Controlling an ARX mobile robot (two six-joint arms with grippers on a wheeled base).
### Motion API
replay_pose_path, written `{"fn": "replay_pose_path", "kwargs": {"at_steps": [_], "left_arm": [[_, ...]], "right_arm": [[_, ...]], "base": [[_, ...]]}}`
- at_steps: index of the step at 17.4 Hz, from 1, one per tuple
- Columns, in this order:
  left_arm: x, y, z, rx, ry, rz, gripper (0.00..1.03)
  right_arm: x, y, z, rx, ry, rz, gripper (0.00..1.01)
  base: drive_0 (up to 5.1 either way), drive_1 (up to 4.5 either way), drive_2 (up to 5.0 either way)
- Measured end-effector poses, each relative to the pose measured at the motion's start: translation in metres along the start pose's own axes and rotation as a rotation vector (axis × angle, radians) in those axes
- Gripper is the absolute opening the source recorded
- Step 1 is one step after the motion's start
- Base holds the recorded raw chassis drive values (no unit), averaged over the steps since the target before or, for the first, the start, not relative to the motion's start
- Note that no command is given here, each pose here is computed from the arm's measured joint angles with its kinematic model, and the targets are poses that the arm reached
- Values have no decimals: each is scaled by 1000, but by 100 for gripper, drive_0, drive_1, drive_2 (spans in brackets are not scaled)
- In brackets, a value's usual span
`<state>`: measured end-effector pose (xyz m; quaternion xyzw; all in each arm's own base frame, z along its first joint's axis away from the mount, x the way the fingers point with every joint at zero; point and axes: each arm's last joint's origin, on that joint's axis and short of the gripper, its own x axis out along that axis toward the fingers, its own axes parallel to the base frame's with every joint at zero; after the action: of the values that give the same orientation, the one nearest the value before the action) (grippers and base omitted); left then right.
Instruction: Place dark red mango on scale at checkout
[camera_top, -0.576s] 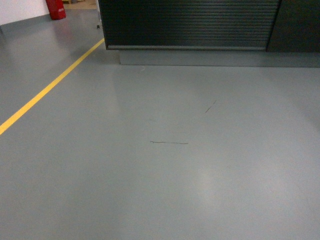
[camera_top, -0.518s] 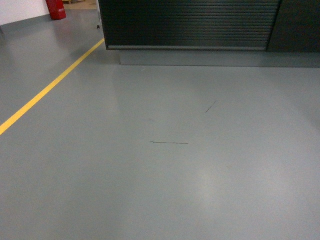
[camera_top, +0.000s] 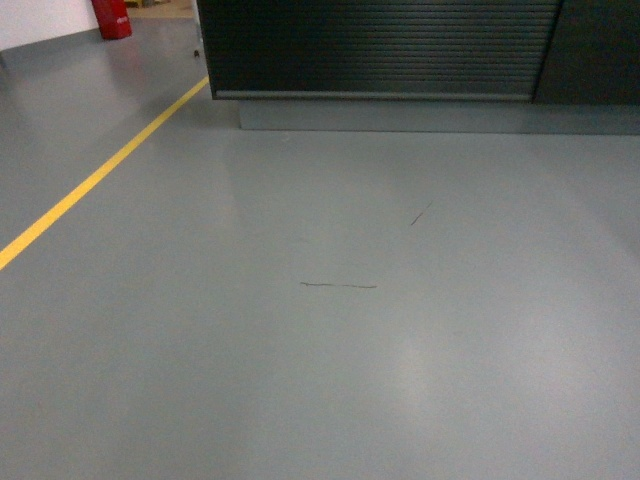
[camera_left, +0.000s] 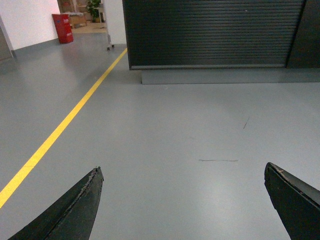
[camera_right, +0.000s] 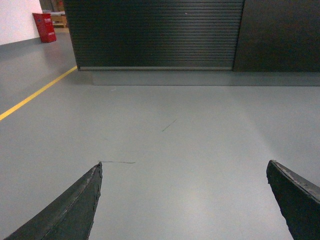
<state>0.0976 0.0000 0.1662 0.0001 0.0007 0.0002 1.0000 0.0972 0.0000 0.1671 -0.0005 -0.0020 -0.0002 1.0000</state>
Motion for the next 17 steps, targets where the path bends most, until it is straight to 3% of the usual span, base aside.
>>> {"fn": "replay_pose_path", "kwargs": {"at_steps": [17], "left_arm": [[0,0,0,0,0,0,98]], "right_arm": [[0,0,0,0,0,0,98]], "base": [[0,0,0]]}}
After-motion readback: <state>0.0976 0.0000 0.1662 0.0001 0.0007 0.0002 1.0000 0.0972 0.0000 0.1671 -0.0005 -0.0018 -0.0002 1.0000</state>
